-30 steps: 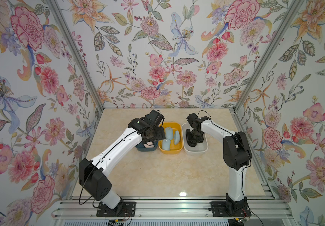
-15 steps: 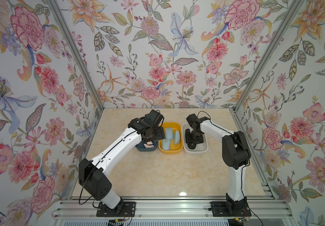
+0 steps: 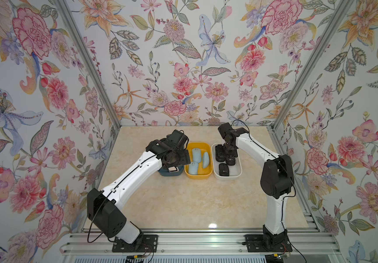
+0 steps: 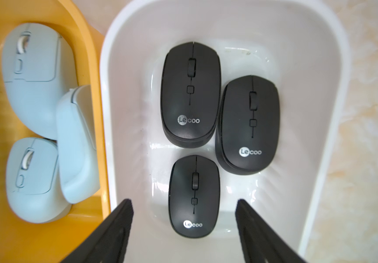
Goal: Place the mice by color into the storage box
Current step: Place the mouse in the storage box, then reset both arms
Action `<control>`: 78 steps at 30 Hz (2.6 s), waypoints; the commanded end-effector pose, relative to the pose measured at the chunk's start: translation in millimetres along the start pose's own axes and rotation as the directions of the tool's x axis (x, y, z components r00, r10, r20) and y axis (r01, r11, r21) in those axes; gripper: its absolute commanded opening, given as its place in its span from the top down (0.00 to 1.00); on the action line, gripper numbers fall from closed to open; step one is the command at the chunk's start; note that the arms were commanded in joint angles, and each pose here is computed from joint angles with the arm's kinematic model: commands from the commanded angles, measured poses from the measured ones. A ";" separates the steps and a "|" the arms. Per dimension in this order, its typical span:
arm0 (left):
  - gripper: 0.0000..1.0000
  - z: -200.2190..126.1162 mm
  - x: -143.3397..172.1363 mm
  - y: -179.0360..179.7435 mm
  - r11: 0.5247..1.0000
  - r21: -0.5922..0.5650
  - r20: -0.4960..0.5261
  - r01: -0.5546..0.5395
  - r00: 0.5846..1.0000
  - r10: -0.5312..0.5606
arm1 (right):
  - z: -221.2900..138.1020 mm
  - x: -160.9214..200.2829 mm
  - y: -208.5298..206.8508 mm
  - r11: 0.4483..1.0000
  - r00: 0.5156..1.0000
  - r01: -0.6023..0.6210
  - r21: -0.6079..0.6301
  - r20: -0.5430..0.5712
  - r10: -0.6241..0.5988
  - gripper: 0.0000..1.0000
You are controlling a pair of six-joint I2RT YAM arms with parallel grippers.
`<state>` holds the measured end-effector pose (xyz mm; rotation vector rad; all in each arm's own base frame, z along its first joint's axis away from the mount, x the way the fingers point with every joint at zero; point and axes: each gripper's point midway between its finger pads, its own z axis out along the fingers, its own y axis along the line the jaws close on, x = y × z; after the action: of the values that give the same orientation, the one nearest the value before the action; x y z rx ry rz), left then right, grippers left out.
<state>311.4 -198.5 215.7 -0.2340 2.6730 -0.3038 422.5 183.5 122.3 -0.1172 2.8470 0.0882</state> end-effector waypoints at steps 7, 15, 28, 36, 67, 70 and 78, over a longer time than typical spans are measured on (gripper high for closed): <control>0.08 -15.3 -15.4 12.7 0.999 0.018 0.034 -0.033 0.999 0.032 | -138.6 -29.9 -4.1 0.997 0.921 0.069 -0.030 0.386 -0.052 0.22; 0.06 -19.1 -41.4 36.2 0.991 -0.046 0.122 -0.123 0.984 0.128 | -197.8 -23.7 -4.1 0.992 0.813 0.127 -0.007 0.574 -0.100 0.16; 0.02 -37.8 -67.1 133.0 0.960 -0.234 0.570 -0.153 0.778 0.263 | -214.0 -9.1 -14.7 0.986 0.585 0.142 0.084 0.797 -0.152 0.01; 0.02 -6.2 -63.3 191.4 0.911 -0.391 0.585 -0.128 0.730 0.354 | -186.7 3.0 -34.9 0.993 0.521 0.103 0.053 0.848 -0.099 0.01; 0.02 104.0 -61.8 231.7 0.908 -0.357 0.645 -0.220 0.645 0.410 | -147.6 19.3 -103.5 0.989 0.431 0.004 0.150 0.892 -0.137 0.01; 0.02 104.5 -62.1 231.8 0.908 -0.358 0.646 -0.220 0.643 0.410 | -130.7 26.4 -118.3 0.988 0.448 -0.031 0.153 0.885 -0.123 0.01; 0.02 101.6 -59.9 231.5 0.893 -0.401 0.640 -0.204 0.635 0.433 | -86.6 48.1 -159.8 0.977 0.487 -0.088 0.195 0.864 -0.128 0.01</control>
<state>384.0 17.8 91.2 0.0501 1.9056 0.2364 364.1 28.7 176.8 -0.0798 1.8403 -0.1430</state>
